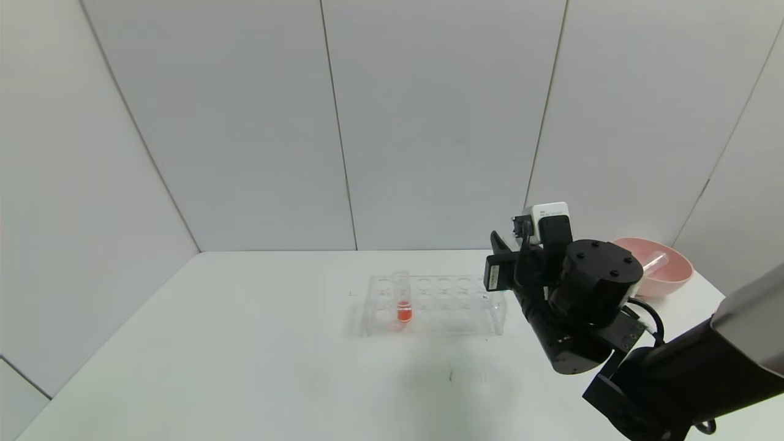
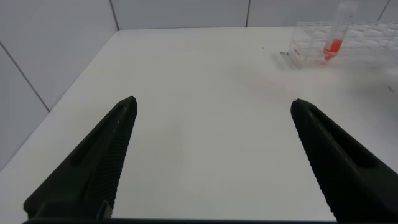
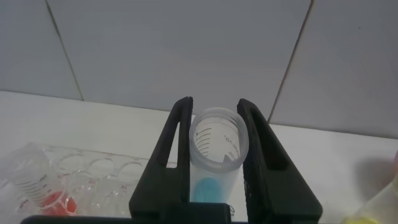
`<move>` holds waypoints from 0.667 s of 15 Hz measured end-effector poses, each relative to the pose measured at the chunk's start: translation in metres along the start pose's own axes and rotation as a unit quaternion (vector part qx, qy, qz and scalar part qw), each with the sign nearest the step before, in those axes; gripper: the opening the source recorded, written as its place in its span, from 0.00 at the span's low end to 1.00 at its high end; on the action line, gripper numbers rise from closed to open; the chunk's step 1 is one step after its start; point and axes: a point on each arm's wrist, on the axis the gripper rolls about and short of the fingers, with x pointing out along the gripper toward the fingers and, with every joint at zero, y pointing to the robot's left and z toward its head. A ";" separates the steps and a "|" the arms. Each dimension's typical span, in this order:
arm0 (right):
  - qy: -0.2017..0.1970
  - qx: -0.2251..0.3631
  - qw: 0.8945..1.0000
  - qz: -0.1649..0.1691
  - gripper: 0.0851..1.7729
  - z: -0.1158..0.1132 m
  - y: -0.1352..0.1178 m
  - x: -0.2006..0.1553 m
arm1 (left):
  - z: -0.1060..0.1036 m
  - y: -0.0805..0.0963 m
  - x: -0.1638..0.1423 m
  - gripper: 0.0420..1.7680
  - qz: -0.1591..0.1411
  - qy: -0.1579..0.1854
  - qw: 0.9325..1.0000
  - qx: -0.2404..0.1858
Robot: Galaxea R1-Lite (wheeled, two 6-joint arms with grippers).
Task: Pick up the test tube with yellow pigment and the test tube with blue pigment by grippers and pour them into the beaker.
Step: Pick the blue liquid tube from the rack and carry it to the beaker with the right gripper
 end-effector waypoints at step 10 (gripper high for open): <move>0.086 -0.025 0.980 0.176 0.27 0.031 -0.092 -0.037 | 0.000 0.000 0.000 1.00 0.000 0.000 1.000 0.000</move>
